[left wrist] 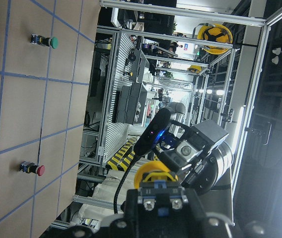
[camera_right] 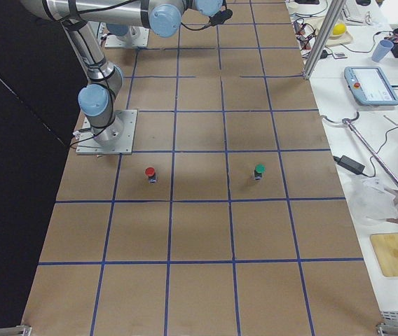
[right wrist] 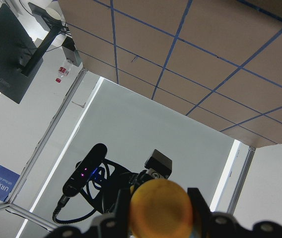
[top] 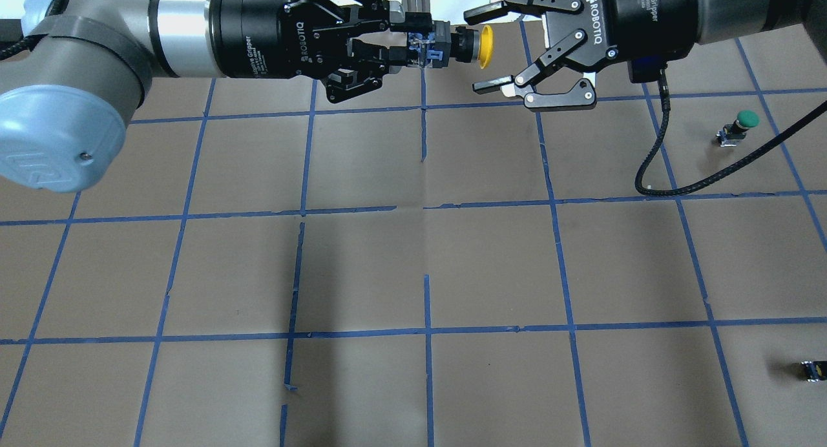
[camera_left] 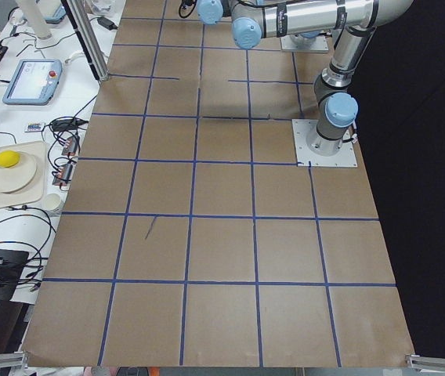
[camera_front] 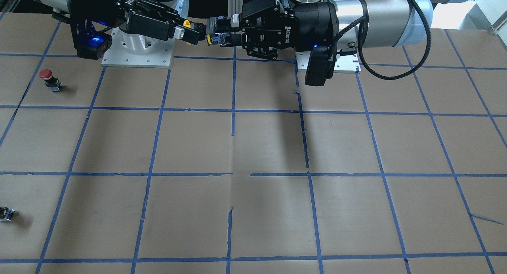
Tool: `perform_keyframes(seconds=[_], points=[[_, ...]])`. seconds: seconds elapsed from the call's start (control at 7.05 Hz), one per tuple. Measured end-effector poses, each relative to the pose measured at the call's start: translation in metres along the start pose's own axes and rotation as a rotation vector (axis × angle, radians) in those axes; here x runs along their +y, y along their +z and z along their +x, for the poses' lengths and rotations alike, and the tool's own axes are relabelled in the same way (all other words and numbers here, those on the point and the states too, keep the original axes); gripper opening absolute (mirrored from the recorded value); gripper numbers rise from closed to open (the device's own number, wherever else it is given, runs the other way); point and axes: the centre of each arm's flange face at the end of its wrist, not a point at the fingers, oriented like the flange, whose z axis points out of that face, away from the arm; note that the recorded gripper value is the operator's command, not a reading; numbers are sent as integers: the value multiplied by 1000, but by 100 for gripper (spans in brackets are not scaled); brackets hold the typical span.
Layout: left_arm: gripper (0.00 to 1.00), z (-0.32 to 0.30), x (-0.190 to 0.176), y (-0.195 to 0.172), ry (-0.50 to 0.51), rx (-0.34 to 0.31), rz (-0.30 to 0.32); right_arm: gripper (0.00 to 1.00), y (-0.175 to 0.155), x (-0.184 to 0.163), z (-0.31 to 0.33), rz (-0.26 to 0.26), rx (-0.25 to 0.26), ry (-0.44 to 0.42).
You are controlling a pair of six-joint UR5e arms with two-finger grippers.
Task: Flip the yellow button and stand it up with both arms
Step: 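Close the right gripper on the yellow cap held by the left gripper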
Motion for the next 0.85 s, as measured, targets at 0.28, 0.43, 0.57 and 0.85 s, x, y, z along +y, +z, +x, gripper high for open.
perform_keyframes(seconds=[0.28, 0.43, 0.57, 0.85], points=[[75, 0, -1, 0, -1, -1, 1, 23, 0, 0, 0, -6, -3, 3], [99, 0, -1, 0, -8, -1, 0, 22, 0, 1, 0, -7, -4, 3], [100, 1, -2, 0, -19, -2, 0, 22, 0, 0, 0, -7, -4, 4], [100, 5, -3, -1, -40, -7, 4, 22, 0, -2, -1, -4, -3, 7]])
